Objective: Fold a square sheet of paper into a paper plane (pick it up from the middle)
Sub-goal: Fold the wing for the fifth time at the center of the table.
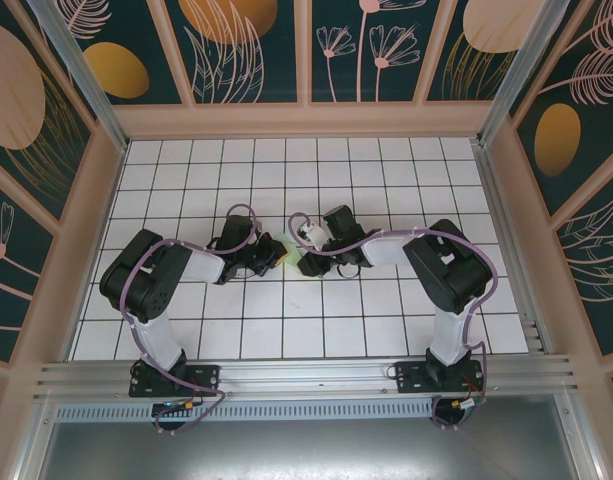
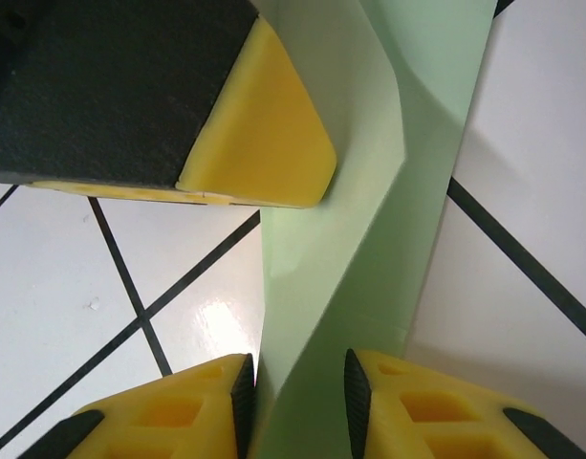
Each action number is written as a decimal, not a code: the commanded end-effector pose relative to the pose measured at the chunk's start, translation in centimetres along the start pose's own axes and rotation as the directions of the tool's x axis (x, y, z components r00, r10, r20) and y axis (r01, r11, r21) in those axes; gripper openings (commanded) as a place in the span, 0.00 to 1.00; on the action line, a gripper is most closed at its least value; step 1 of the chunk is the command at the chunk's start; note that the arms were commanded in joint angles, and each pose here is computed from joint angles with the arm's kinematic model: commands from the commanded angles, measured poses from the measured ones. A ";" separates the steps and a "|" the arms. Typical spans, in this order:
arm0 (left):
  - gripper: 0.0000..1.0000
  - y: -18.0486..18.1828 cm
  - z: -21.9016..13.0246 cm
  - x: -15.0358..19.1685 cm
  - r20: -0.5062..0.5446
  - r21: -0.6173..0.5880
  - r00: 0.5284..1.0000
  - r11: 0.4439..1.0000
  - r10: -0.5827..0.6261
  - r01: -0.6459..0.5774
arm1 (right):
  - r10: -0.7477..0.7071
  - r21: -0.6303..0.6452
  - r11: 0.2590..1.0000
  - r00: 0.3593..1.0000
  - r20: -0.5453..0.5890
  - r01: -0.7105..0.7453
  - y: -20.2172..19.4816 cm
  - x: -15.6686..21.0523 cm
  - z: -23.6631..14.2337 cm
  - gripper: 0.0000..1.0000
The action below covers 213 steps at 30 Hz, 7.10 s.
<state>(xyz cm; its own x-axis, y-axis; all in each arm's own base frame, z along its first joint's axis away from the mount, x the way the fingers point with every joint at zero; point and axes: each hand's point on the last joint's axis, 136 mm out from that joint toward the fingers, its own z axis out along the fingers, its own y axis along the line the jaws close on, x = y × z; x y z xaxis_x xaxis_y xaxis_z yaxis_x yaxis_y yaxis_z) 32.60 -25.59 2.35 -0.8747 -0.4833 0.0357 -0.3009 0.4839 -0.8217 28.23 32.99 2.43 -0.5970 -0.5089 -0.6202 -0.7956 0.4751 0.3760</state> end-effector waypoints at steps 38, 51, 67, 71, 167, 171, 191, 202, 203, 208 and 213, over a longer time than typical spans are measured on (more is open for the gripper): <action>0.10 -1.9 -1.7 2.1 0.001 0.095 0.997 0.993 0.077 -0.076 | 0.325 -0.312 0.891 0.943 -0.071 -0.330 2.0 -0.9 -0.2 0.00; 0.08 0.7 -0.4 2.1 -0.008 0.033 0.999 0.999 0.035 -0.035 | 0.357 -0.265 0.885 0.924 -0.140 -0.382 1.0 0.4 0.9 0.00; 0.07 3.6 -0.7 1.2 0.047 -0.117 0.999 0.993 0.014 -0.009 | 0.348 -0.245 0.895 0.927 -0.138 -0.372 1.2 -0.6 -0.1 0.17; 0.07 3.9 -0.7 1.2 0.050 -0.133 0.999 0.991 0.010 -0.004 | 0.312 -0.252 0.908 0.942 -0.126 -0.335 1.8 -0.7 -1.1 0.22; 0.04 7.9 -0.9 0.9 0.066 -0.329 0.998 0.944 -0.003 0.025 | 0.401 0.107 0.916 0.870 -0.288 -0.387 0.8 3.8 -0.6 0.04; 0.04 8.1 -0.9 0.9 0.069 -0.337 0.998 0.941 -0.002 0.025 | 0.408 0.127 0.913 0.864 -0.296 -0.388 0.5 4.3 -0.5 0.04; 0.04 8.7 -1.1 0.8 0.077 -0.364 0.997 0.931 -0.001 0.030 | 0.443 0.114 0.896 0.841 -0.311 -0.430 1.0 6.2 -2.1 0.04; 0.03 9.0 -1.3 0.7 0.086 -0.377 0.996 0.926 -0.002 0.035 | 0.500 0.175 0.866 0.794 -0.345 -0.469 0.6 9.7 -3.0 0.03; 0.03 9.1 -1.3 0.7 0.088 -0.377 0.996 0.925 -0.003 0.036 | 0.505 0.172 0.863 0.790 -0.347 -0.475 0.8 10.0 -3.2 0.03; 0.03 9.3 -1.3 0.6 0.093 -0.389 0.996 0.920 -0.003 0.039 | 0.524 0.174 0.851 0.778 -0.346 -0.496 1.1 10.6 -3.8 0.03; 0.03 9.3 -1.3 0.6 0.092 -0.390 0.996 0.920 -0.001 0.037 | 0.539 0.186 0.842 0.770 -0.341 -0.507 1.2 11.1 -4.4 0.03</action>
<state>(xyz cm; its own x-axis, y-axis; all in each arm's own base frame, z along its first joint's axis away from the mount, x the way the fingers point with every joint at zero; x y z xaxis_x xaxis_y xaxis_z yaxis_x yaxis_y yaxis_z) 30.82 -25.12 1.11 -0.8791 -0.4765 -0.0016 -0.3187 0.5906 -0.7414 24.17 28.74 1.61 -0.8865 -0.3864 -0.2547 -0.4611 0.6909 0.5568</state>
